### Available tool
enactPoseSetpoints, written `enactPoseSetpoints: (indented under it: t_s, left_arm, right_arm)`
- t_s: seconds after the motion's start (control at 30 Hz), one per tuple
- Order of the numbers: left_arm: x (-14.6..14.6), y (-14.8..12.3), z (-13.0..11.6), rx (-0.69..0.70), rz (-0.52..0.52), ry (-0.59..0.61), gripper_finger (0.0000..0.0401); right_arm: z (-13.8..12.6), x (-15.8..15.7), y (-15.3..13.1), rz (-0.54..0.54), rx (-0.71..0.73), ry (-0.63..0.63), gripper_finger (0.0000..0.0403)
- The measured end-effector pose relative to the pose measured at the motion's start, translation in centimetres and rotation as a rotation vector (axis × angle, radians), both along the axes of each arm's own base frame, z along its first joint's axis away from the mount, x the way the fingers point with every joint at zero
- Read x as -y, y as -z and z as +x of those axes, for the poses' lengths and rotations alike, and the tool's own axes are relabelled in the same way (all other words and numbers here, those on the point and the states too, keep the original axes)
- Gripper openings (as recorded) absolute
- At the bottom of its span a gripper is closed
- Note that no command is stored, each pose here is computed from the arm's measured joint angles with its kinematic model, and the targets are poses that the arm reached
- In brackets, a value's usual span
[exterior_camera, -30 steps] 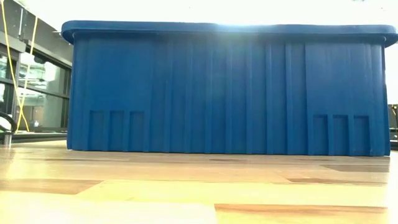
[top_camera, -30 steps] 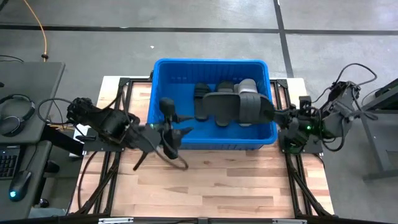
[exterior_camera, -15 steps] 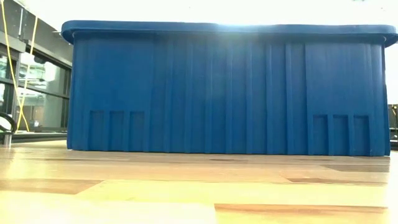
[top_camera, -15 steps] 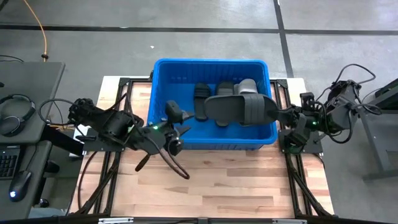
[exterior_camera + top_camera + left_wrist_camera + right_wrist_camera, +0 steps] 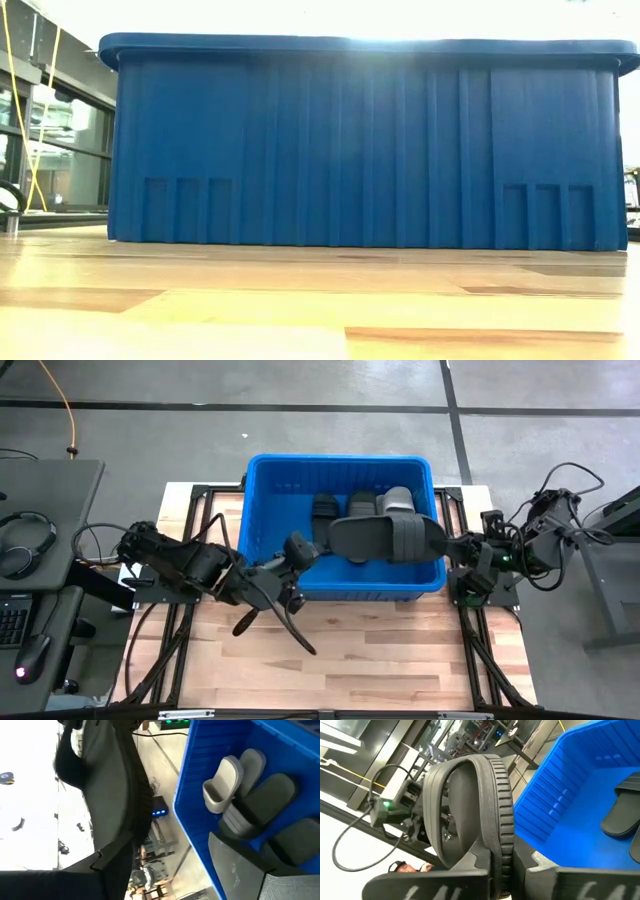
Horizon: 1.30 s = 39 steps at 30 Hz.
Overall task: Pick and place slides into bin
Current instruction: Put the black slide into the blue bin
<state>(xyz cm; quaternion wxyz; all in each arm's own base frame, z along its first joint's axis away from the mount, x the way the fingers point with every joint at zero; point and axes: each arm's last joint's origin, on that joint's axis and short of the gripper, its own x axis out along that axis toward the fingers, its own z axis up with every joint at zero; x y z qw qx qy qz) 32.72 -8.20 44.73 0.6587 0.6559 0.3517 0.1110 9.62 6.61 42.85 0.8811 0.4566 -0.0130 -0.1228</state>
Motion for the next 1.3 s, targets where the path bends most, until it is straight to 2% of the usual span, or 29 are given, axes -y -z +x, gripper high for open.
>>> enactPoseSetpoints:
  t_s: [0.27,0.6,1.07,1.3]
  left_arm:
    - [0.0,-0.8,0.3,0.026,0.071,0.01,0.0238]
    - [0.1,-1.2,0.5,-0.004,0.136,0.061,0.0239]
    - [0.3,-1.1,0.6,-0.023,0.129,0.134,0.0238]
    - [0.3,-1.3,0.7,-0.017,0.152,0.143,0.0201]
  right_arm:
    - [0.0,0.0,0.0,0.0,-0.002,-0.004,0.0004]
    - [0.1,-0.2,0.0,0.031,-0.002,-0.049,0.0003]
    - [0.2,-0.5,-0.3,0.167,0.039,-0.108,0.0004]
    - [0.2,-0.5,-0.3,0.222,0.045,-0.121,0.0007]
